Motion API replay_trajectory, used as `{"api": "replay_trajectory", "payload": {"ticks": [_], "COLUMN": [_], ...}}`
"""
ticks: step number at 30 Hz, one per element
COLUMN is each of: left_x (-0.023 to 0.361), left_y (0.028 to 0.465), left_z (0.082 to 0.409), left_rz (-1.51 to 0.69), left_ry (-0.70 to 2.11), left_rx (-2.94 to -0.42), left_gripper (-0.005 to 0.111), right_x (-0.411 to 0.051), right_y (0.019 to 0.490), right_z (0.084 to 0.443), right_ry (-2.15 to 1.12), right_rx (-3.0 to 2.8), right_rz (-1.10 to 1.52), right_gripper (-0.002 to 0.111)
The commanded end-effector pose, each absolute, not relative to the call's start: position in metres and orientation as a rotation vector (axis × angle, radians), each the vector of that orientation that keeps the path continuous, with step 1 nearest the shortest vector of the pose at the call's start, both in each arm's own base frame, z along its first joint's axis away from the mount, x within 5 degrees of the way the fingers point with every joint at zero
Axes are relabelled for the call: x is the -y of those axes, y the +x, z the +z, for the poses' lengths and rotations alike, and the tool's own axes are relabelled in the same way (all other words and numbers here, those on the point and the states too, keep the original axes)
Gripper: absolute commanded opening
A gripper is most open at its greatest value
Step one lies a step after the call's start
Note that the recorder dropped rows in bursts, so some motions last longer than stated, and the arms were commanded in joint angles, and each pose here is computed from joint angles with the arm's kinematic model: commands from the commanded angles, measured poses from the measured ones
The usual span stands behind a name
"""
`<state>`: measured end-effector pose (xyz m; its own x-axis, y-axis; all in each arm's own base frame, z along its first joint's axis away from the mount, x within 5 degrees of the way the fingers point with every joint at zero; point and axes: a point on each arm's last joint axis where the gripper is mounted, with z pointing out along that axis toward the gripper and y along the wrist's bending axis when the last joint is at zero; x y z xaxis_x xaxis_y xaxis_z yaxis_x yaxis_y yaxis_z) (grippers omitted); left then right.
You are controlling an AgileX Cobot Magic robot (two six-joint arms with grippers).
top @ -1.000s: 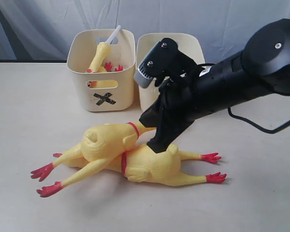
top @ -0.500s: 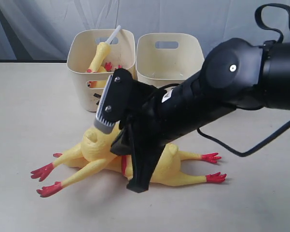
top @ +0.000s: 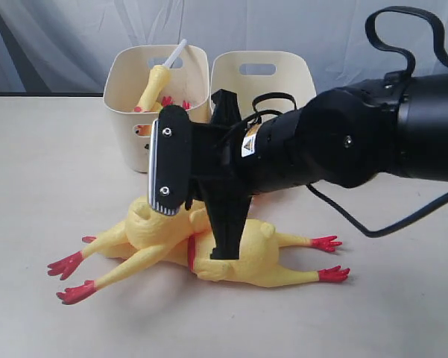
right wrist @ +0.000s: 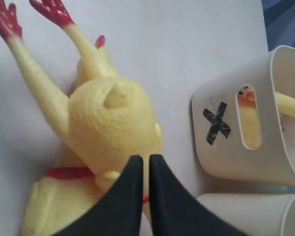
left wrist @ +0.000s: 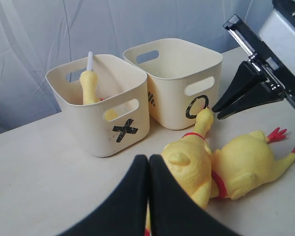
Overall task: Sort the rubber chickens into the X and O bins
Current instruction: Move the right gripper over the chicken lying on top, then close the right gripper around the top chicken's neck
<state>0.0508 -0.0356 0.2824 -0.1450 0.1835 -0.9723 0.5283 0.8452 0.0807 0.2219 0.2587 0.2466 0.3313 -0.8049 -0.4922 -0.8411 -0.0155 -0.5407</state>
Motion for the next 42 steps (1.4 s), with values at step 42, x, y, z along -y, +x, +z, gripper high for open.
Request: {"api": "replay_trajectory", "payload": {"ticks": [42], "left_x": [0.035], "left_y": [0.050], "left_z": [0.285], "left_rz": [-0.328], "left_ry": [0.544], "left_rx": [-1.700], "left_gripper": [0.000], "right_x": [-0.236], "right_y": [0.284], "right_z": [0.183], "right_ry": [-1.912], "right_rx": [-1.470], "right_rz": [-0.234], "right_gripper": [0.051]}}
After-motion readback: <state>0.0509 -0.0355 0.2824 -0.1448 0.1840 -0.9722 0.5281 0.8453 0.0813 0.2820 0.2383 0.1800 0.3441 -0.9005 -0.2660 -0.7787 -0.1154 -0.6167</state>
